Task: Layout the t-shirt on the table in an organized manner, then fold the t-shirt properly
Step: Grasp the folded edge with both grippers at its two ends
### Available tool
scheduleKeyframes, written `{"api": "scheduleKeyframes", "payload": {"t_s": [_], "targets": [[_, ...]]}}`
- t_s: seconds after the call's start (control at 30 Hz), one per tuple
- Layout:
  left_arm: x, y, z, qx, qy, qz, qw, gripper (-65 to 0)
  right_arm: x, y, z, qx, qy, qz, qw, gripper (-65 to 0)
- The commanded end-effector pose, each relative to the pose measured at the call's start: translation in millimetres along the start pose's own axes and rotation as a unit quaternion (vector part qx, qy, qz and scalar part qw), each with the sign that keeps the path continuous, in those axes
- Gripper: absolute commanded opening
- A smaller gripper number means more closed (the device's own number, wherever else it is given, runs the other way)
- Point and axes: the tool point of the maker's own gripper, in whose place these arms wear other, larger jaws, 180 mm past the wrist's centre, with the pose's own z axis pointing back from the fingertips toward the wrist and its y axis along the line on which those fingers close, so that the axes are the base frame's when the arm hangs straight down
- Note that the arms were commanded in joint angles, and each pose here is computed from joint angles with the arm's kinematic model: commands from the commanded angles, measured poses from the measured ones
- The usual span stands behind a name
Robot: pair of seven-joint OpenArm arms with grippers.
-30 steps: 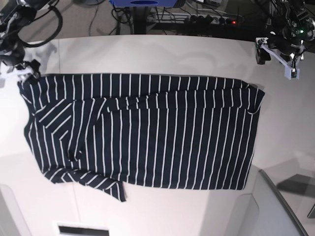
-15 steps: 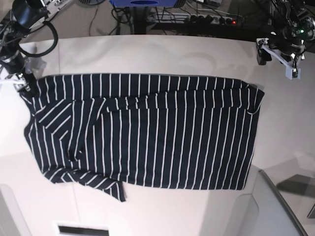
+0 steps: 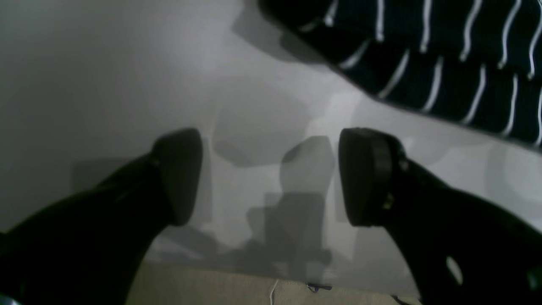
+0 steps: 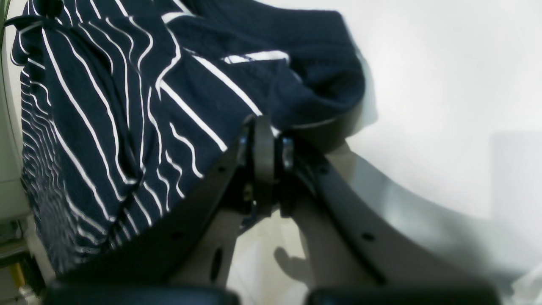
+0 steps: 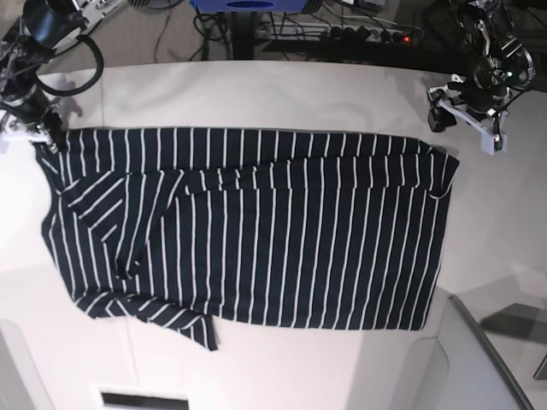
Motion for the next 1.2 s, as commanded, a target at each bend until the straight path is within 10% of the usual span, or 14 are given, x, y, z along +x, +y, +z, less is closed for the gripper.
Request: {"api": "scheduleKeyframes", "payload": {"t_s": [0.0,0.1,0.3,1.17], "targets": [[22,2,3,0.001,-0.030,-0.007,1.000,-18.8,-6,-6,1,-0.015,0.026,0.010,0.9995,-64.5],[32,0,0,-0.001,-0.039,-0.004,0.999,-22.9,-7,-6,1,-0.015,0.028,0.010,0.9994,-64.5],[42,-2,-4,0.005,-0.049,0.012,0.999,-65.0,-6,-5,1,-0.015,0.027,0.011,0.9995,-64.5],[117,-68,-34,-0.049,-0.106,0.036,0.992,-65.0,-5,-5,1,-0.014,0.026,0.012,0.9995,-64.5]]}}
